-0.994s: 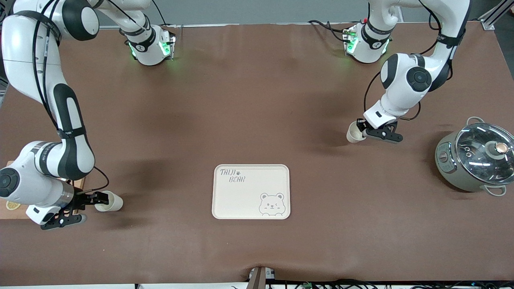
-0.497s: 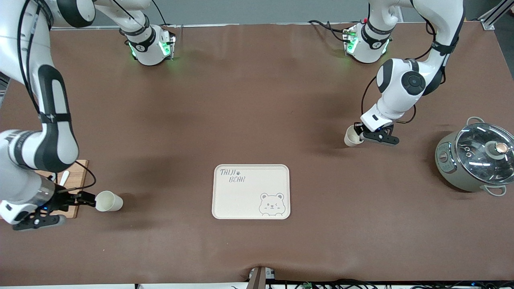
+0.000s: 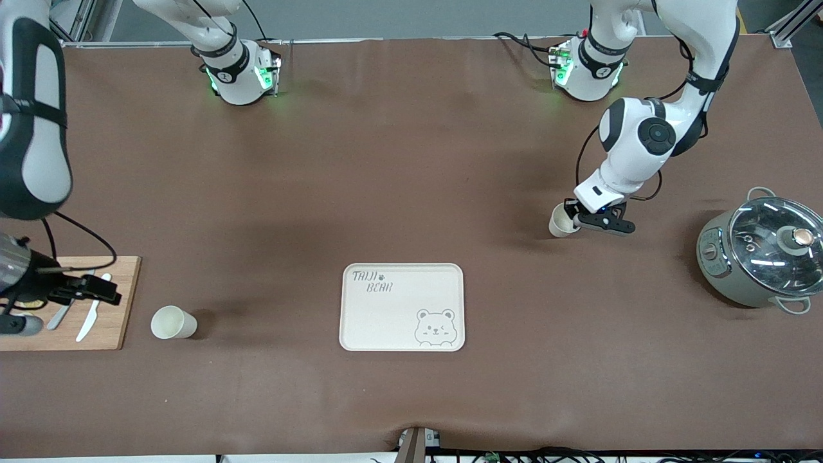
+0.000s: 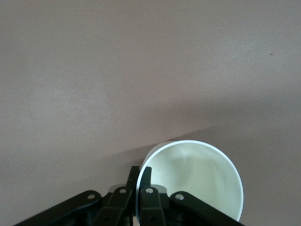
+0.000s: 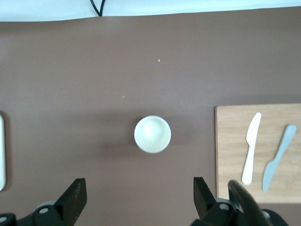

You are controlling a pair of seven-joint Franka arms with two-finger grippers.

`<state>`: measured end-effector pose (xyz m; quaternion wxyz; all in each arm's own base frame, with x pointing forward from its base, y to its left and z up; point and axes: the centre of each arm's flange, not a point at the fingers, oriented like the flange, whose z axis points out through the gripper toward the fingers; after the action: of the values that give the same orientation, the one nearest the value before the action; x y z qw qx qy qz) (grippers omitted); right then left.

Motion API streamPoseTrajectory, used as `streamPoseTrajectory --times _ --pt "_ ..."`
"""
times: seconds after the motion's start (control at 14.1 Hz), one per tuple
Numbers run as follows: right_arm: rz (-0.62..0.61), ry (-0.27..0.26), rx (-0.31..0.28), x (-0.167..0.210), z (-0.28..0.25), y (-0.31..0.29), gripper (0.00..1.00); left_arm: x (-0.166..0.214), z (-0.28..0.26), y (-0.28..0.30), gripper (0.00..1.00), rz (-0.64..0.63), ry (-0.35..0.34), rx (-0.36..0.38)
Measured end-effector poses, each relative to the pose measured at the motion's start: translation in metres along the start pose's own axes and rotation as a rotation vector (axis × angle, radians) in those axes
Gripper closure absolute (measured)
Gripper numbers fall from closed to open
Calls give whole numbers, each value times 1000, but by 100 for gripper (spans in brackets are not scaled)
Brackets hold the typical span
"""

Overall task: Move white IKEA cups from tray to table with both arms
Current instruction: 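Lower the cup onto the table near the pot and open the left gripper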

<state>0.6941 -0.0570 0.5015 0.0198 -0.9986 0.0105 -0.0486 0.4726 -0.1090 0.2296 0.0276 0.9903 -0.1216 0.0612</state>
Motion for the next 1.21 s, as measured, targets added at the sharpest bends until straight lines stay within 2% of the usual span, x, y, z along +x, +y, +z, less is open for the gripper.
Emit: streamPoseTrajectory --times 0.21,0.28,0.43,0.64,0.92,1.07,1.21 --pt "42 -18 4 -22 -51 -8 0 0 6 2 96 9 5 0" --pt "49 -25 5 -30 -68 -12 0 0 5 2 90 26 9 0" --pt "53 -42 6 -49 -99 -16 0 2 4 2 73 43 14 0" --pt "55 -32 5 -80 -135 -18 0 6 -4 0 41 39 6 -2" --pt "64 6 5 -118 -144 -17 0 39 -67 6 2 30 -134 -35" --pt "66 3 5 -127 -131 -16 0 69 -113 11 0 -1 -170 -46" --pt "67 -10 4 -129 -120 -16 0 100 -144 17 0 -44 -148 -49"
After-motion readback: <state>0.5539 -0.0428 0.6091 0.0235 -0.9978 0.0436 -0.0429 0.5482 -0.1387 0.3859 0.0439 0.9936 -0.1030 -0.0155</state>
